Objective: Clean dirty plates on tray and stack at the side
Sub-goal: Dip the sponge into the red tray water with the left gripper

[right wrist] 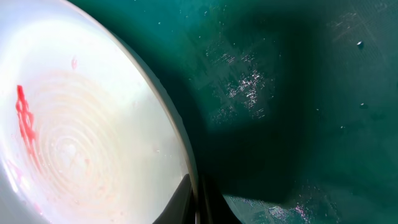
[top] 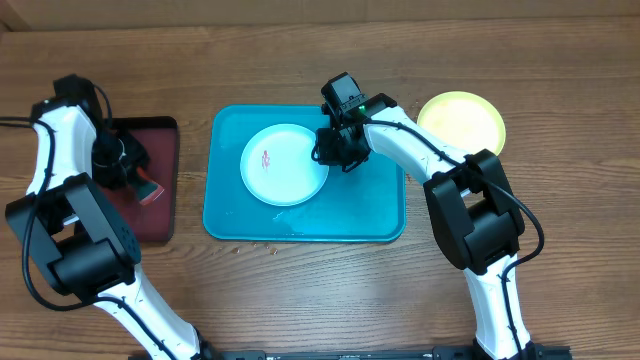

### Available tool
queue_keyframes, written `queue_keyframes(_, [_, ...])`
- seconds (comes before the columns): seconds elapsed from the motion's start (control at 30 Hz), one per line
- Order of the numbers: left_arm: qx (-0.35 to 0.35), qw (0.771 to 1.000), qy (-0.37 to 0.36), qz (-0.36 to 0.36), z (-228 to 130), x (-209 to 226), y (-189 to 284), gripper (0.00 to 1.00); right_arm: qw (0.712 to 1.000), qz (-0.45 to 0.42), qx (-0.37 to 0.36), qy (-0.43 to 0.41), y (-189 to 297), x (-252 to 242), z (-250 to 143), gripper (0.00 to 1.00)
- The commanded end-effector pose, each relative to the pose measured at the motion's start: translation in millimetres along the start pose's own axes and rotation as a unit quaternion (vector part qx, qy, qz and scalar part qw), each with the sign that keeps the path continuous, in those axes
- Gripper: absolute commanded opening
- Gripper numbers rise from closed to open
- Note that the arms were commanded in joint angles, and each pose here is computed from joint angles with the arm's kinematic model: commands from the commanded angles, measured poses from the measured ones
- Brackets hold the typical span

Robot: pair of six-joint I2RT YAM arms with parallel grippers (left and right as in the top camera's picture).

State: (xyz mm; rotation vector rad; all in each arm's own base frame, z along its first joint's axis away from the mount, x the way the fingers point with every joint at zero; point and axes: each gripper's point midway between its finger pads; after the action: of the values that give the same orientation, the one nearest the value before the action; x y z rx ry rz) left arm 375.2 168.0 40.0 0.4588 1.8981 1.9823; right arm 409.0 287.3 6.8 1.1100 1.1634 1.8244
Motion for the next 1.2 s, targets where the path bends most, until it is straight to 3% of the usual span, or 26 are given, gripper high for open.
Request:
queue_keyframes(0.0, [0.008,1.000,-0.003,0.020,-8.3,13.5,-25.4,0.51,0.999,-0.028,0.033,-0.002,-21.1,-10.6,-22.3,0.04])
queue_keyframes(0.2, [-0.003,1.000,0.016,0.023,-10.9,19.0,-44.8,0.50,0.999,-0.029,0.036,-0.002,-20.9,-11.0,-24.0,0.04])
queue_keyframes(0.43, [-0.017,1.000,0.016,0.015,-3.7,15.3,-45.2,0.28,0.999,-0.029,0.037,-0.002,-20.9,-11.0,-24.1,0.04])
queue_keyframes(0.57, [-0.023,1.000,0.011,0.010,-0.2,12.8,-44.3,0.23,0.999,-0.029,0.036,-0.002,-20.9,-11.1,-23.9,0.04])
queue_keyframes(0.8, [-0.059,0.997,0.012,0.043,12.9,23.3,-42.7,0.49,0.999,-0.036,0.035,-0.002,-20.7,-13.8,-23.5,0.04])
queue_keyframes(0.87, [-0.060,0.997,0.012,0.043,13.1,23.4,-42.6,0.43,0.999,-0.036,0.035,-0.002,-20.8,-13.6,-23.5,0.04])
queue_keyframes(1.0, [-0.059,0.997,0.012,0.043,13.0,23.4,-42.6,0.18,0.999,-0.036,0.035,-0.002,-20.8,-13.6,-23.6,0.04])
queue_keyframes(1.17, [-0.064,0.997,-0.014,0.041,18.4,19.4,-34.2,0.04,0.999,-0.036,0.035,-0.002,-20.8,-13.6,-23.4,0.04])
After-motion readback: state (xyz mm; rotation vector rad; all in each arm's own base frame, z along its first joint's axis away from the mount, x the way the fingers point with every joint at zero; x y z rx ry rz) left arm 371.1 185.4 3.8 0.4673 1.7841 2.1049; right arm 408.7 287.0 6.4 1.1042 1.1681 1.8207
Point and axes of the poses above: each gripper's point midway between its finger pads, its own y axis back along the fingers, its own x axis along the line the jaws close on, z = x × y, and after that the axes turned 15 degrees about y, right-handed
